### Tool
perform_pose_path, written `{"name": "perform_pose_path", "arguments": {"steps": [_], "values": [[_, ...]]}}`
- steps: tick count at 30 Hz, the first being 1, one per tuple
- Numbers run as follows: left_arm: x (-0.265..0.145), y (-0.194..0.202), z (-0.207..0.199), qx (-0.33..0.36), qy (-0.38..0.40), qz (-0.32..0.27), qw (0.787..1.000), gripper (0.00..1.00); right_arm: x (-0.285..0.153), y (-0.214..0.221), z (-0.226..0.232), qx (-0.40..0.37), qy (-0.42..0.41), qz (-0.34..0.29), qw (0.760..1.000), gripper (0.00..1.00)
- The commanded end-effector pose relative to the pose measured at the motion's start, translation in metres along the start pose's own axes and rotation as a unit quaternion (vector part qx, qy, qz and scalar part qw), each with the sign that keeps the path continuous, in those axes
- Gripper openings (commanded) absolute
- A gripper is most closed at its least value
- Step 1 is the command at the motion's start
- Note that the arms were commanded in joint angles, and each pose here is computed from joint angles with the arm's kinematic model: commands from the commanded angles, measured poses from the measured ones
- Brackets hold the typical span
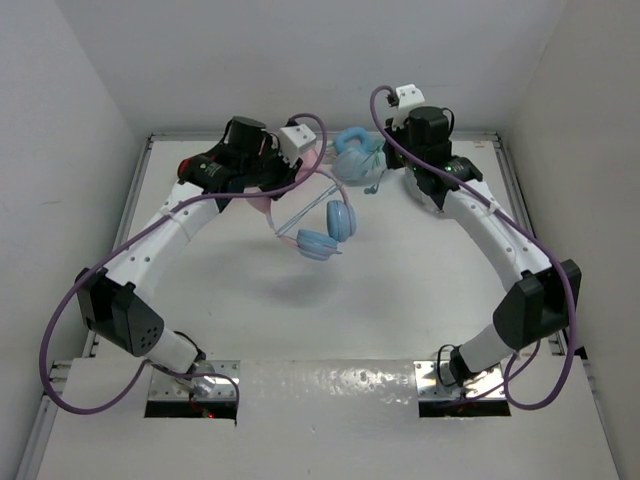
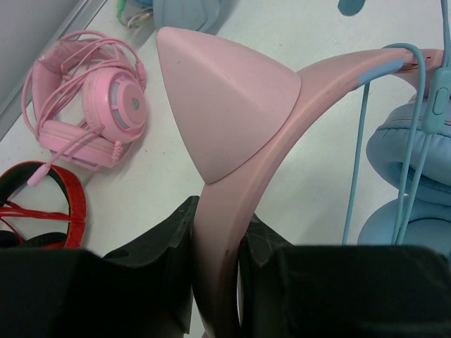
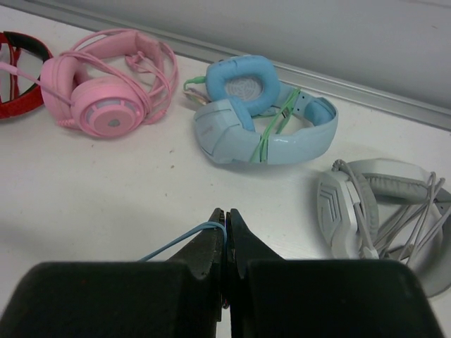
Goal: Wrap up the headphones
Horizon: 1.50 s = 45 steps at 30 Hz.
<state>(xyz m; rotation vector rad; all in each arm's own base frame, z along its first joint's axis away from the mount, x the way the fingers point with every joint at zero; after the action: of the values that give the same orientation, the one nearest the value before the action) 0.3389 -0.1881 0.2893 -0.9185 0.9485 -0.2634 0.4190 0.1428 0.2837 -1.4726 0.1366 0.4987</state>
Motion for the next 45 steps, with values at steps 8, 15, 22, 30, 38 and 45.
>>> {"name": "perform_pose_path", "arguments": {"steps": [8, 15, 22, 30, 38, 45], "values": [[-0.015, -0.026, -0.015, 0.025, 0.026, -0.038, 0.999, 0.0, -0.011, -0.072, -0.009, 0.01, 0.025, -0.094, 0.995, 0.0], [-0.011, -0.041, -0.018, 0.015, 0.055, -0.054, 0.997, 0.0, 0.008, -0.043, -0.013, 0.007, 0.025, -0.062, 0.998, 0.0], [-0.045, -0.092, -0.034, -0.008, 0.134, -0.135, 0.982, 0.0, 0.027, 0.003, 0.039, 0.045, -0.169, -0.001, 0.985, 0.0], [-0.064, -0.134, -0.03, -0.053, 0.148, -0.188, 0.969, 0.0, 0.022, 0.037, 0.101, 0.133, -0.305, -0.034, 0.942, 0.1], [-0.072, -0.15, -0.028, -0.082, 0.148, -0.211, 0.963, 0.0, 0.018, 0.034, 0.125, 0.177, -0.331, -0.074, 0.924, 0.13], [-0.082, -0.16, -0.029, -0.085, 0.154, -0.226, 0.958, 0.0, 0.022, 0.054, 0.115, 0.194, -0.301, -0.07, 0.931, 0.22]]}}
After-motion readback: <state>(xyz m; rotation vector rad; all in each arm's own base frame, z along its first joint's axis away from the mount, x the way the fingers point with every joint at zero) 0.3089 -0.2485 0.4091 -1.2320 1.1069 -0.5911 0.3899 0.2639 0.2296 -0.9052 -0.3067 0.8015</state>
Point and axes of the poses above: each gripper's point midway between its finger pads, its own x axis out along the fingers, its own z axis along the line the jaws close on, y = z × x, the point moved 4 cm from there along -x, back along the fingers, and after that the axes turned 9 degrees about x, right-handed, at the moved point
